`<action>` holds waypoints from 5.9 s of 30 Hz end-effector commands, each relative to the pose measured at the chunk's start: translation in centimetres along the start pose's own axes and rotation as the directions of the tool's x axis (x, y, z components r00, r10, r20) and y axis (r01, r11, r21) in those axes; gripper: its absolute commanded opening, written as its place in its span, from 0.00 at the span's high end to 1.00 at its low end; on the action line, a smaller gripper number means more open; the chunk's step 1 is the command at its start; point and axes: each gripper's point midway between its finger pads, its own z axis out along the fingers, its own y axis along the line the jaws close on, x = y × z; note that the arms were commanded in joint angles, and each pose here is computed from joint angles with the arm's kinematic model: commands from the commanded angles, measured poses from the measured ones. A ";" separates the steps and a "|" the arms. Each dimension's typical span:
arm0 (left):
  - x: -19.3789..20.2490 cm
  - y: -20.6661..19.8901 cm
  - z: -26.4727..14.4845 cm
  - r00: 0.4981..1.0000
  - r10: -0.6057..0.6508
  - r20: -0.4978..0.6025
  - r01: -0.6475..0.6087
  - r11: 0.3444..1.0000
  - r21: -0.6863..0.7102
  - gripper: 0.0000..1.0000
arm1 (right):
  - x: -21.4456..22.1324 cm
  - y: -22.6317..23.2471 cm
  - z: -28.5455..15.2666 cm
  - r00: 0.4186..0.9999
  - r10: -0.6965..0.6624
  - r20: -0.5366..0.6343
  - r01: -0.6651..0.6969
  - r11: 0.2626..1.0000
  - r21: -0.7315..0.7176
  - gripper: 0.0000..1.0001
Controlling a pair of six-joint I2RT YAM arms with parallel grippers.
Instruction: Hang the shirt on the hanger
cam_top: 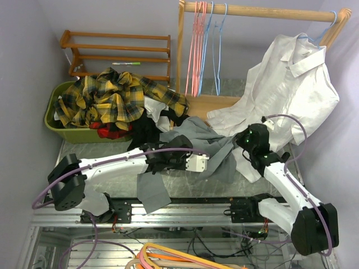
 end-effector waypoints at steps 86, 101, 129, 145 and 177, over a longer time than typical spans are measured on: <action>6.0 10.3 -13.6 0.869 -0.484 0.102 0.491 0.870 -0.049 0.01 | -14.0 13.3 -12.8 0.952 0.006 0.305 0.188 0.776 -0.602 0.02; 3.5 17.1 -10.9 0.484 -0.771 0.414 0.870 0.473 -0.137 0.01 | -28.5 26.4 -12.5 0.939 -0.037 0.341 0.248 0.762 -0.598 0.37; 3.3 14.0 -4.3 0.559 -0.772 0.304 0.829 0.512 -0.224 0.19 | -21.3 29.0 -2.7 0.927 -0.243 0.286 0.338 0.873 -0.352 0.60; 3.3 13.7 -3.1 0.557 -0.776 0.296 0.829 0.501 -0.247 0.19 | -19.8 25.6 -3.1 0.894 -0.313 0.320 0.393 0.891 -0.228 1.00; -0.3 17.3 -3.7 0.655 -0.682 0.325 0.752 0.551 -0.362 0.93 | -13.4 14.6 -19.7 0.943 -0.207 0.261 0.309 0.837 -0.452 1.00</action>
